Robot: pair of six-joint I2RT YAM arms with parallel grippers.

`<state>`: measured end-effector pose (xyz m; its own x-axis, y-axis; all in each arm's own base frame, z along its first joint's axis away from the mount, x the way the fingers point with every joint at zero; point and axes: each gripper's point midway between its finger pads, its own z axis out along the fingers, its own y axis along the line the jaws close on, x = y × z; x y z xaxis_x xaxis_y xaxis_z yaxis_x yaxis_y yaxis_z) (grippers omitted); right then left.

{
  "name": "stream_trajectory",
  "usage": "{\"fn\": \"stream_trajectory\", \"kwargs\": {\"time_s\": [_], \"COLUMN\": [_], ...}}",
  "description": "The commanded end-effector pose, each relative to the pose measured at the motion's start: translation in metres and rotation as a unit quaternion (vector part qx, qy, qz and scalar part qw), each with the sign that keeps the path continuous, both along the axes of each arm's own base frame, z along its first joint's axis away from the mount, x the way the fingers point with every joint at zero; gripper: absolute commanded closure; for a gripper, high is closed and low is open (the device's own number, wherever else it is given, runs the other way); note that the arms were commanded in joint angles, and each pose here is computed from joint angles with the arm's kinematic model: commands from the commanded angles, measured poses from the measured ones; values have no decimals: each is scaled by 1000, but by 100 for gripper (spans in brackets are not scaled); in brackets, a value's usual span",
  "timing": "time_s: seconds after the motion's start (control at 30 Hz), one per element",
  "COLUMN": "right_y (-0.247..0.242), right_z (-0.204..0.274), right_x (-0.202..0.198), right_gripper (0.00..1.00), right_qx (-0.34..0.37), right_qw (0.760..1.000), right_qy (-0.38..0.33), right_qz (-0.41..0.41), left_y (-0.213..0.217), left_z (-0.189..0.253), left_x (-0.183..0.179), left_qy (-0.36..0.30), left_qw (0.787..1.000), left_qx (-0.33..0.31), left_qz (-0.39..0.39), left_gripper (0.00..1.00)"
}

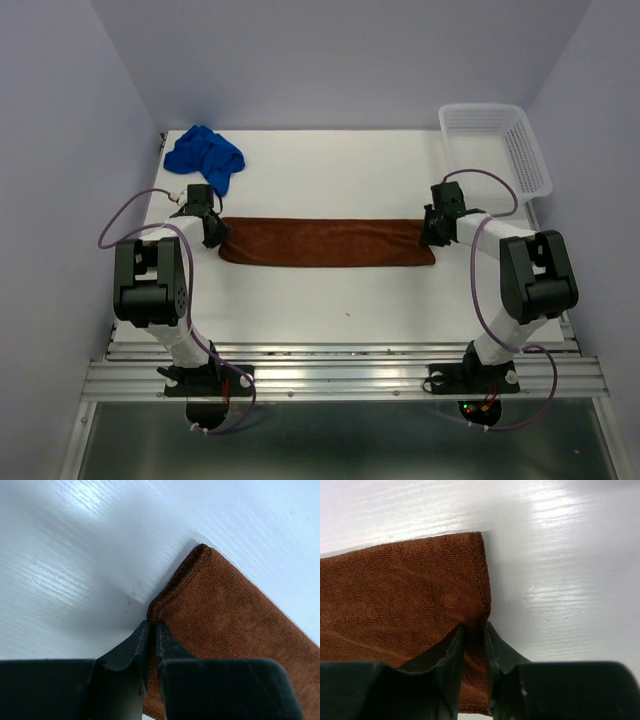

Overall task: Roll the towels
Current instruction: Fold the towel

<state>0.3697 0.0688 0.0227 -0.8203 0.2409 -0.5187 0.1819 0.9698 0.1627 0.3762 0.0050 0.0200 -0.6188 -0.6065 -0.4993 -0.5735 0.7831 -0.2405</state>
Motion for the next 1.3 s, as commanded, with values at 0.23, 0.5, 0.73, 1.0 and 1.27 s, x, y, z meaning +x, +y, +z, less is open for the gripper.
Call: {"fn": "stream_trajectory", "kwargs": {"time_s": [0.23, 0.5, 0.73, 1.0, 1.27], "right_y": [-31, -74, -73, -43, 6], "right_z": [0, 49, 81, 123, 142], "right_x": [-10, -3, -2, 8, 8], "right_gripper": [99, 99, 99, 99, 99], "right_qx": [-84, -170, -175, -105, -58], "right_qw": [994, 981, 982, 993, 995], "right_qy": [14, -5, -16, -59, -76], "right_qz": [-62, -96, -75, -14, 43], "left_y": [-22, -76, -115, -108, -86], "left_z": [-34, -29, -27, -24, -15], "left_x": [-43, -49, -46, -47, -54], "left_qy": [72, 63, 59, 67, 85], "left_qw": [997, 994, 991, 993, 993], "left_qx": [-12, -23, -36, -16, 41], "left_qz": [-40, -86, -115, -98, -67], "left_gripper": [83, 83, 83, 83, 78]}}
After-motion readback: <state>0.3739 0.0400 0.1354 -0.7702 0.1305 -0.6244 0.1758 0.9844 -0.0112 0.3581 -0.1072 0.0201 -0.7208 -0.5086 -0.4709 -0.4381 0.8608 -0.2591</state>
